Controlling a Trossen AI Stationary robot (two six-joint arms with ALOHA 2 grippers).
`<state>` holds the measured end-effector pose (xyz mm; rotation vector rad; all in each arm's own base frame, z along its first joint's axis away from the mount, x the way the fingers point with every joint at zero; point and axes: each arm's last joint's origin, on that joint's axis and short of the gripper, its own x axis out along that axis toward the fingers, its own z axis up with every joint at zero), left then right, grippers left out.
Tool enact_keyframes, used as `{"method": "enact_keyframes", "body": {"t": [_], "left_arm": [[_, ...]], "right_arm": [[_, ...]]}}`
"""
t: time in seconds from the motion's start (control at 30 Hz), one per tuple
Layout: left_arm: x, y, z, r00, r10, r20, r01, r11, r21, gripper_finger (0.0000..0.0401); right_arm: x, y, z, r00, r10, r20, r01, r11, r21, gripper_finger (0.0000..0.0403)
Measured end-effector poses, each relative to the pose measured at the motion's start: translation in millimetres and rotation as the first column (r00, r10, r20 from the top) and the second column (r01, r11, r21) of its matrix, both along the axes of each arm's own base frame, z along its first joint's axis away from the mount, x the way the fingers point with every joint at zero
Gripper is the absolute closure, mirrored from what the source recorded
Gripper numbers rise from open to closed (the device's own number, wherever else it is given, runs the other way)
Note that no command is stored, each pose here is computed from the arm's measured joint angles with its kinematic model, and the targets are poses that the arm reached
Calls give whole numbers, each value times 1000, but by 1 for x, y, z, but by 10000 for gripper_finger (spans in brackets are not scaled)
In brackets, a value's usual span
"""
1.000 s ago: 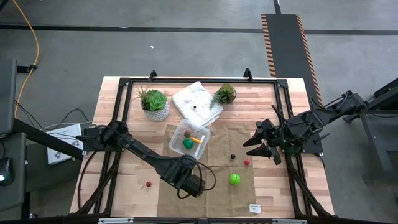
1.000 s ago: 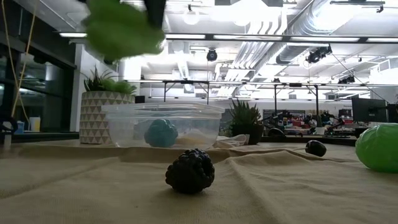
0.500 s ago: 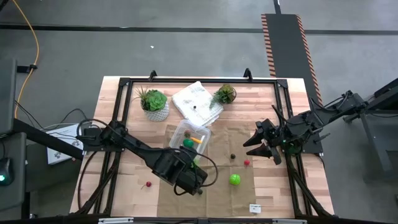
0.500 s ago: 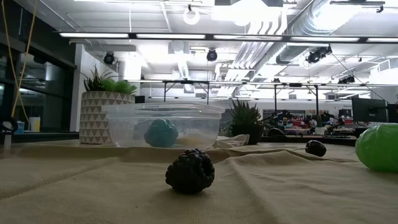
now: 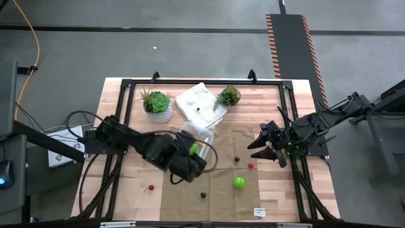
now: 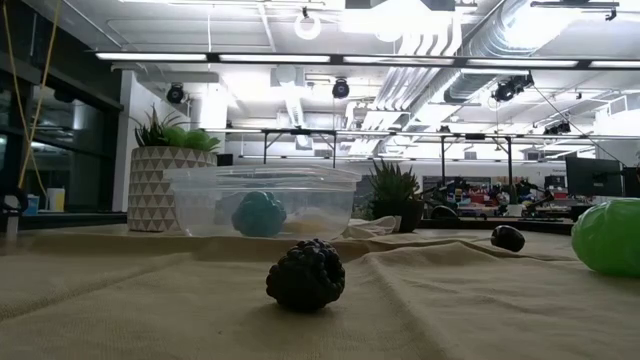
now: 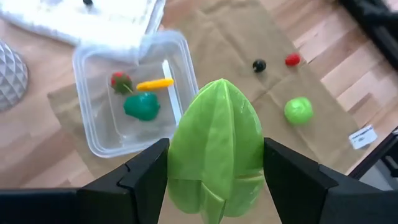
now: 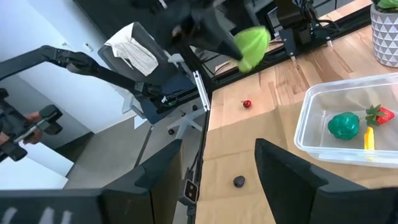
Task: Pick and placing Produce into tupperware
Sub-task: Put the green starfruit into transparent bin
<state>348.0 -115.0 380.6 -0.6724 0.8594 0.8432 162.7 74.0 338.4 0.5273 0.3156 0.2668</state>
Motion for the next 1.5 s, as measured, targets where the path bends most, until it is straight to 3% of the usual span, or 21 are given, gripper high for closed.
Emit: {"method": "enact_keyframes", "body": {"t": [0.47,0.83,1.13,1.5], "left_arm": [[-50,46,62,989,-105,106,99,993,57,174],[-121,91,112,963,-184,197,151,973,173,174],[-165,104,92,970,-214,118,194,968,162,174],[-174,101,23,892,-347,291,323,938,127,174]], "right_arm": [[1,0,4,999,-13,38,12,1000,26,213],[3,-4,13,975,-188,121,180,981,74,213],[4,-9,18,922,-349,168,336,937,100,213],[4,-12,23,867,-455,203,434,890,143,213]]}}
